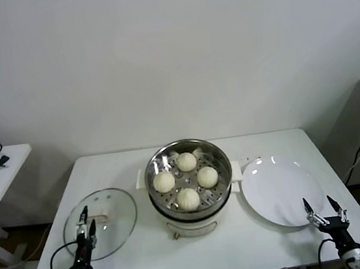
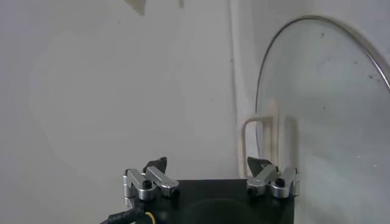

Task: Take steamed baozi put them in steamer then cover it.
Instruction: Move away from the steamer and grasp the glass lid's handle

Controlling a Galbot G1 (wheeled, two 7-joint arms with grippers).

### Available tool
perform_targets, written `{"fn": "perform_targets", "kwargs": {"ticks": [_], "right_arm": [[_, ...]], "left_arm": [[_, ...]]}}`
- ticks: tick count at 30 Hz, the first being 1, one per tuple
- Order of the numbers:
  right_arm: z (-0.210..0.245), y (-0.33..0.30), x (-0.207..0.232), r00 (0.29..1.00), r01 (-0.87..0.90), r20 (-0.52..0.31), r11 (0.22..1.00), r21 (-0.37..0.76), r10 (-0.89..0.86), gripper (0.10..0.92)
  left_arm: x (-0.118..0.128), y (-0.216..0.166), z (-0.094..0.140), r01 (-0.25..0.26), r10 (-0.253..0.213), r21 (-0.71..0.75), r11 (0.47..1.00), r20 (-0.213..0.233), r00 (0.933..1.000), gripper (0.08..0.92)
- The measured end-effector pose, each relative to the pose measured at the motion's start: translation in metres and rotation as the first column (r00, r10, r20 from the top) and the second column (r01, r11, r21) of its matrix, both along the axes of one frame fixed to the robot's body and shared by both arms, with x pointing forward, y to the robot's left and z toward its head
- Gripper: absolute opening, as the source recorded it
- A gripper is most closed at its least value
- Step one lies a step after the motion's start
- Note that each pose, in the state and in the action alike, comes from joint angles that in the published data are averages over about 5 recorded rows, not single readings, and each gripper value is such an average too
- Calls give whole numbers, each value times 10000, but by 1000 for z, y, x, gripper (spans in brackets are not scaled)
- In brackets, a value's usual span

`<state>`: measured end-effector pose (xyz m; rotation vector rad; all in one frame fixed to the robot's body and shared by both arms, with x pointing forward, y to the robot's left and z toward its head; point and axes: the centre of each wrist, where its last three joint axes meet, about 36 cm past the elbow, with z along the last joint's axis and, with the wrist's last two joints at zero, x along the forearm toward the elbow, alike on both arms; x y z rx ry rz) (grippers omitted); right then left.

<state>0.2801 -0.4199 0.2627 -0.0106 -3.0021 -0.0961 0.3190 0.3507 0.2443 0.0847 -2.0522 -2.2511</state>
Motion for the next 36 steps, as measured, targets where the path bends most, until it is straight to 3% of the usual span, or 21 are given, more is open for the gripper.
{"fn": "perform_targets", "kwargs": {"ticks": [10,32,36], "right_arm": [[-1,6,1,9999,68,87,9999,78,-69,823],[-1,16,2,9994,129,306,9998,179,-135,823],[1,16,3,9994,143,319,9998,156,-148,823]], "left_arm": [[18,6,-10,-145,146,70,9999,-157,9998,806],[27,2,-30,-304,297,-227,9993,-295,9991,190],[25,2,-29,-300,293,-316,9991,-212,9993,133]]}}
